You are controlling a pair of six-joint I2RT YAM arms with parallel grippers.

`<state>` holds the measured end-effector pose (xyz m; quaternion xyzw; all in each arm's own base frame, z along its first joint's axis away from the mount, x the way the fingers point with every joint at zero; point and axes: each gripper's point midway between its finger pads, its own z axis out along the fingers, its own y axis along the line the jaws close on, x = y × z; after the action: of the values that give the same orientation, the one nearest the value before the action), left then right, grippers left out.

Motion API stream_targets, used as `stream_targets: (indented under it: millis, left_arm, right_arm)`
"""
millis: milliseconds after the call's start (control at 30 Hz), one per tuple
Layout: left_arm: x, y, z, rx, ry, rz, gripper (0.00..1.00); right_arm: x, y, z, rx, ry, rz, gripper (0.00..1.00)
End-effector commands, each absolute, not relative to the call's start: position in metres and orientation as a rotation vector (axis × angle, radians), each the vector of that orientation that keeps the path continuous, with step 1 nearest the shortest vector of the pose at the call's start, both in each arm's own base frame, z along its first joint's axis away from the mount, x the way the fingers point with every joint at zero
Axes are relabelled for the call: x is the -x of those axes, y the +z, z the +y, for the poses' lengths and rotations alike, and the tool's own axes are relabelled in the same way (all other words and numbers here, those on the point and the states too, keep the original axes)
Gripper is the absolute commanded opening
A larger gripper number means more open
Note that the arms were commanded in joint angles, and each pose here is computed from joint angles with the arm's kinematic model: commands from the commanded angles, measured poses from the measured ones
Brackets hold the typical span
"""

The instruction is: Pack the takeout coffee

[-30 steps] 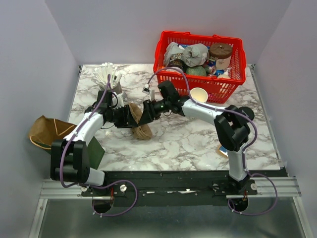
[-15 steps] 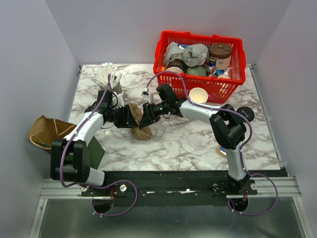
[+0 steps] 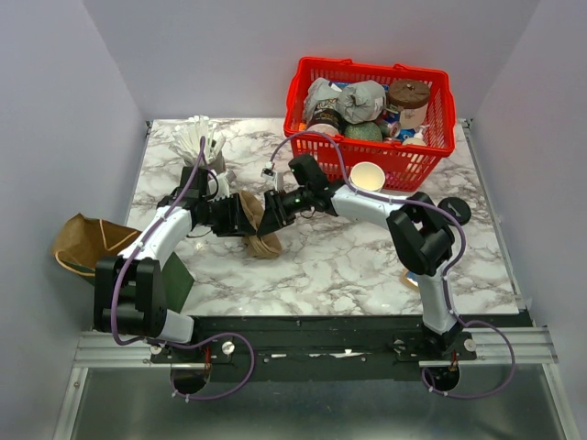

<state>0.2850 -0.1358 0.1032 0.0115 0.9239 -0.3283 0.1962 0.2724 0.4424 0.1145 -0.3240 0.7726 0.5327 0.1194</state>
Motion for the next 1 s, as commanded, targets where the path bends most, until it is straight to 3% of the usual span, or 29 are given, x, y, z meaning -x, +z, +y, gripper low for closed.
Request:
stream_targets:
  millis: [0, 367, 567, 633, 667, 967]
  left_arm:
    - [-0.272, 0.065, -0.107, 0.012, -0.703, 2.728, 0.48]
    - [-0.274, 0.065, -0.107, 0.005, -0.704, 2.723, 0.48]
    - [-0.273, 0.065, -0.107, 0.003, -0.703, 2.724, 0.48]
    - [-0.273, 0.064, -0.106, -0.002, -0.697, 2.724, 0.48]
    - [-0.272, 0.064, -0.106, -0.004, -0.695, 2.725, 0.48]
    - [-0.272, 0.062, -0.104, -0.004, -0.685, 2.726, 0.48]
  right_arm:
    - [-0.272, 0.111, 0.449, 0.962, 1.587, 2.254, 0.42]
    - [-0.275, 0.105, 0.448, 0.946, 1.548, 2.278, 0.37]
    - [-0.279, 0.105, 0.446, 0.933, 1.504, 2.285, 0.22]
    - [-0.283, 0.103, 0.442, 0.918, 1.456, 2.301, 0.02]
    - [-0.293, 0.103, 0.439, 0.879, 1.376, 2.312, 0.0]
    - [-0.348, 0.131, 0.398, 0.688, 1.114, 2.282, 0.0]
